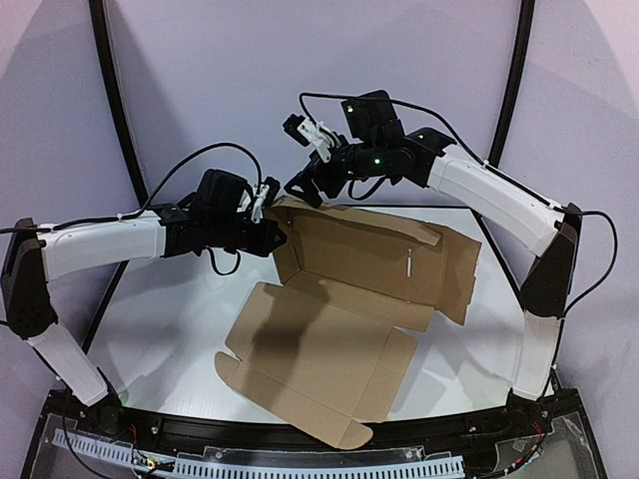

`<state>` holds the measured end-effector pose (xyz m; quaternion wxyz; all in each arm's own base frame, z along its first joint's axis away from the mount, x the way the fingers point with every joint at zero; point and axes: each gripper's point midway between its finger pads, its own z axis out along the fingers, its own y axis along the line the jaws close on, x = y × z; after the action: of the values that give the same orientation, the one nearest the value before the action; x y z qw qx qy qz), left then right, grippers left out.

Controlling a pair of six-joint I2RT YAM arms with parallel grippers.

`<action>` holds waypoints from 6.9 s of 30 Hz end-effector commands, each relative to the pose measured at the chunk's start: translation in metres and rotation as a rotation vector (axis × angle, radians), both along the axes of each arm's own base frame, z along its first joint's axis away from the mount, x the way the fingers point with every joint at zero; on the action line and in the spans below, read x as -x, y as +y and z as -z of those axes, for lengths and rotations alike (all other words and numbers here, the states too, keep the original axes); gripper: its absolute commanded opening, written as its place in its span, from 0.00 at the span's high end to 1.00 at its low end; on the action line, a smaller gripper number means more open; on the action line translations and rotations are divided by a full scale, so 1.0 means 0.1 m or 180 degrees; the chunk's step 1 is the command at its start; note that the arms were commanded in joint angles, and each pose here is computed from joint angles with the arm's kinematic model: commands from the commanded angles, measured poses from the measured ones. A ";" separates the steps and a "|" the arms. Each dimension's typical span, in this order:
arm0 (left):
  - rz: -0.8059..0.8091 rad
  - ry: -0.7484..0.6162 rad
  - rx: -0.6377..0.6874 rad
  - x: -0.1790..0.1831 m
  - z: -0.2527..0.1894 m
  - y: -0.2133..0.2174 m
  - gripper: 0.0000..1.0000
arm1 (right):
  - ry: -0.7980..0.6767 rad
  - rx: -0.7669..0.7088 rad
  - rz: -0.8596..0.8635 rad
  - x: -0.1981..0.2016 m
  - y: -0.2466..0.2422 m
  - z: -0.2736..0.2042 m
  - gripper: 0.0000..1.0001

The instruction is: Fold the paper box

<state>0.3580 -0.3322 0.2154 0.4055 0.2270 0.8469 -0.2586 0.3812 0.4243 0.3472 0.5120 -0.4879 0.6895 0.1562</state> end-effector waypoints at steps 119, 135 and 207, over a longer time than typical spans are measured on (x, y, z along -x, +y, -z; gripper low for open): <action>-0.0740 0.0189 -0.0089 -0.14 0.16 0.30 0.99 | -0.0697 0.0043 0.1070 0.04 -1.63 0.09 0.02; -0.1873 0.0109 0.0146 -0.41 -0.06 0.68 0.99 | -0.0906 0.0211 0.1751 0.29 -2.31 -0.08 0.02; -0.0641 0.0202 0.1826 -0.22 -0.63 0.25 0.99 | 0.2474 -0.2785 -0.0437 0.59 -1.74 0.13 0.03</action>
<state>0.3862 -0.2983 0.2602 0.4460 -0.0132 0.7887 -0.4229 0.3177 0.2432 0.3211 0.3473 -0.1782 0.6702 0.6313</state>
